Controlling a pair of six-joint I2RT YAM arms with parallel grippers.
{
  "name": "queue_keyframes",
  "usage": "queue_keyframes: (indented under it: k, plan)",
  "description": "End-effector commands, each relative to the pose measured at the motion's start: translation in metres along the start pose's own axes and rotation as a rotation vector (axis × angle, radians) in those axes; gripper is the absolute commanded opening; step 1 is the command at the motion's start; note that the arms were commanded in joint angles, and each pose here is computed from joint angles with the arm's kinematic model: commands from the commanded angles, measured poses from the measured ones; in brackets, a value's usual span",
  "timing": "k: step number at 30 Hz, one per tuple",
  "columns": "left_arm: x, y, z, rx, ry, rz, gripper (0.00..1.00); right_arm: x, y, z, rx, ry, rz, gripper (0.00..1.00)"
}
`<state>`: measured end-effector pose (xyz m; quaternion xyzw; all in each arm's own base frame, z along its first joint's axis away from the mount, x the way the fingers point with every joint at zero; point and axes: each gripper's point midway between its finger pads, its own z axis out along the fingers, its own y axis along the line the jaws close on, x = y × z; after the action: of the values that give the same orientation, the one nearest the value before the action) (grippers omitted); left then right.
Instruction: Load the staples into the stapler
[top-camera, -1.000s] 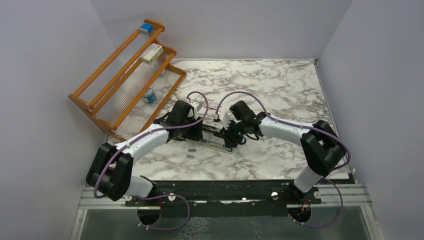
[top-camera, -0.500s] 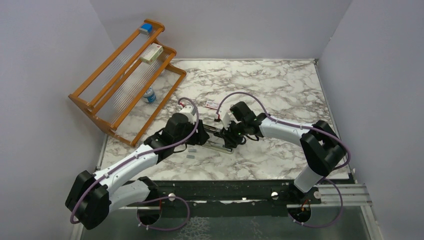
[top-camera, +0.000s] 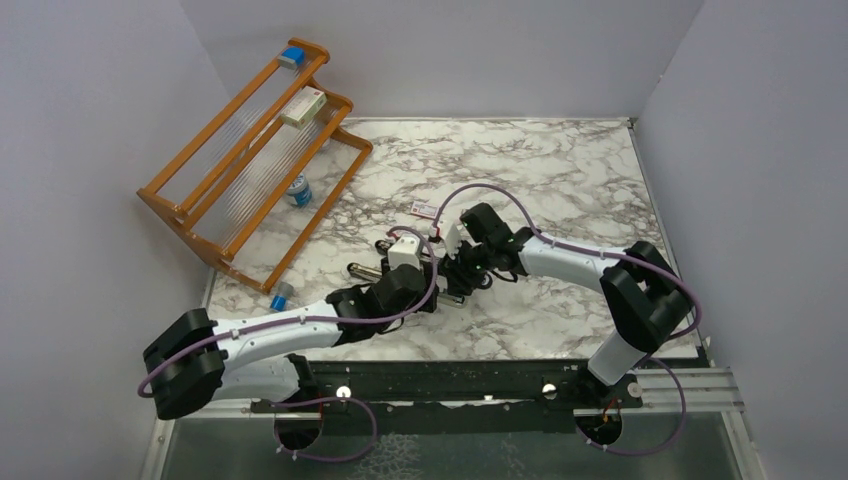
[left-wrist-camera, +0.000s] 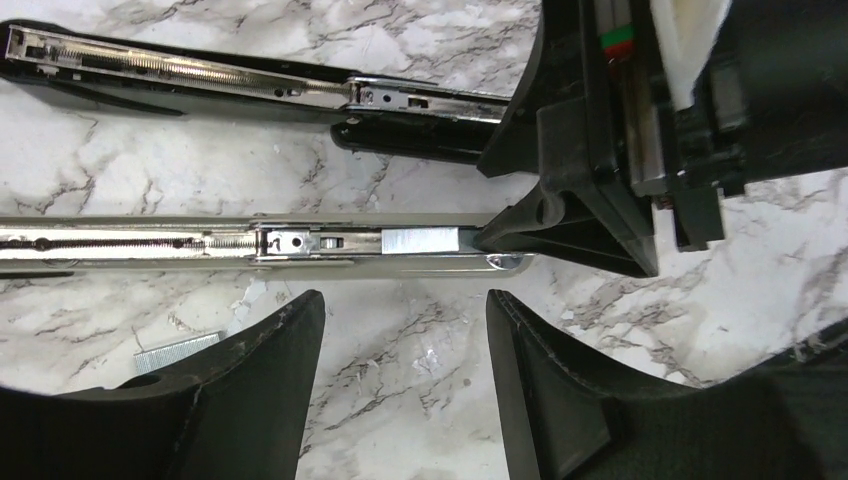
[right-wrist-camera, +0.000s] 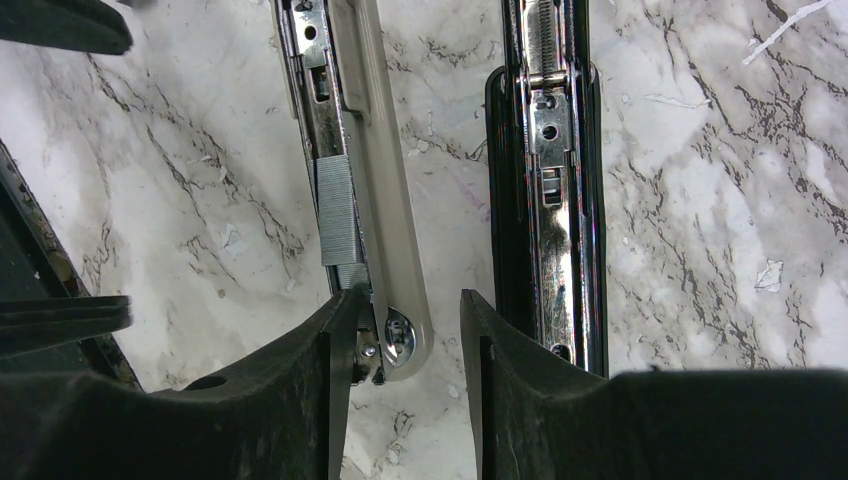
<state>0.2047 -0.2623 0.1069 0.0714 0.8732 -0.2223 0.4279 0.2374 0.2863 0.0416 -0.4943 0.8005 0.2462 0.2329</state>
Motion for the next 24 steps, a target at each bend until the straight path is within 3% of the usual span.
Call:
queue_keyframes:
  k: [1,24]
  plan:
    - [-0.005,0.012,0.006,-0.143,-0.093,-0.014,0.64,0.008,0.003,0.000,-0.006,0.009,0.002,0.45]
    - [0.024,0.007,0.036,-0.195,-0.060,-0.048,0.70,0.009,0.003,-0.001,-0.002,0.007,0.002,0.45]
